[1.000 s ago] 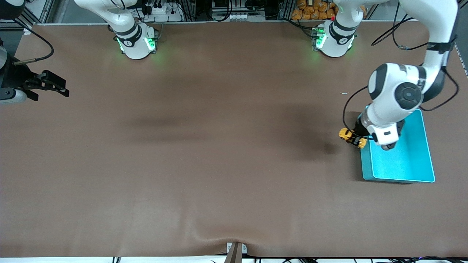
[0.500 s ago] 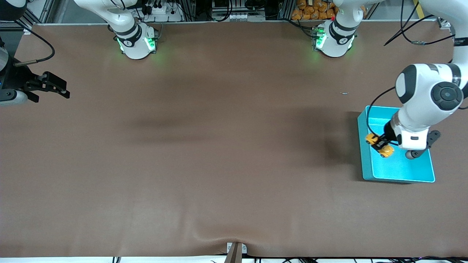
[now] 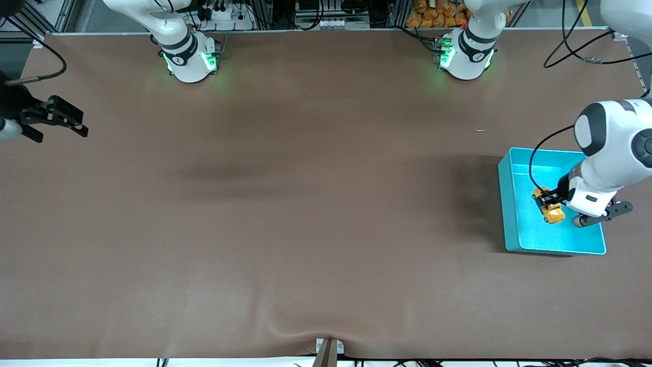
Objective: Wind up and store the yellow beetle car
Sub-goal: 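Lift the car with the left gripper and lower it into the bin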
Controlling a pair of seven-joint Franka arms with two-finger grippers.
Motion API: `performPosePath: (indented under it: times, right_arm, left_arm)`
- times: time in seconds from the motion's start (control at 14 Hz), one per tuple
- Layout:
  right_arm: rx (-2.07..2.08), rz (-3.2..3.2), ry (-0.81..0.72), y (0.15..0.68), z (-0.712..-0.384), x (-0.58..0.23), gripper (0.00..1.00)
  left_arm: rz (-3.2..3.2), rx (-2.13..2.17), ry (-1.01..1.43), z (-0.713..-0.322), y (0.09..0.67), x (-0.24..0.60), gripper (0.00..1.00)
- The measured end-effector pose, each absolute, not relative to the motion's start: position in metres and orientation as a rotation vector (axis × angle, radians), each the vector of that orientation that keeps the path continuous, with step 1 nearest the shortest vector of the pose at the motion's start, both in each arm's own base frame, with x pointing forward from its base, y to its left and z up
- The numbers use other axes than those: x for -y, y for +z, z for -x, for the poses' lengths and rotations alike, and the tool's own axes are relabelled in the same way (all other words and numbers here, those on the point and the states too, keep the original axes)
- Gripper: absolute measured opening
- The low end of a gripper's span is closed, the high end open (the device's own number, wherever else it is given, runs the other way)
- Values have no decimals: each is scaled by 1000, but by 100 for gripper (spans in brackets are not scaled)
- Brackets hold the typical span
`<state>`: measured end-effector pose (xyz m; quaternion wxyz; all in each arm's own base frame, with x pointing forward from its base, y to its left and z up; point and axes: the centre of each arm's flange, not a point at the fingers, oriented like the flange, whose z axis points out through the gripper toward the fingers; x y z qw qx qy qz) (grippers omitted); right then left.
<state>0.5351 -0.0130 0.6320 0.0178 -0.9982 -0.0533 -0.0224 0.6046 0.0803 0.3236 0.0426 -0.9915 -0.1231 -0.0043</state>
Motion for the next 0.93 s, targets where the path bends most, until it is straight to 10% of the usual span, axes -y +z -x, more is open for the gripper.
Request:
performPosePath:
  times: [0.93]
  right_arm:
    - [145, 3102, -95, 642, -536, 18, 100]
  left_arm:
    - [3107, 118, 86, -601, 234, -153, 46]
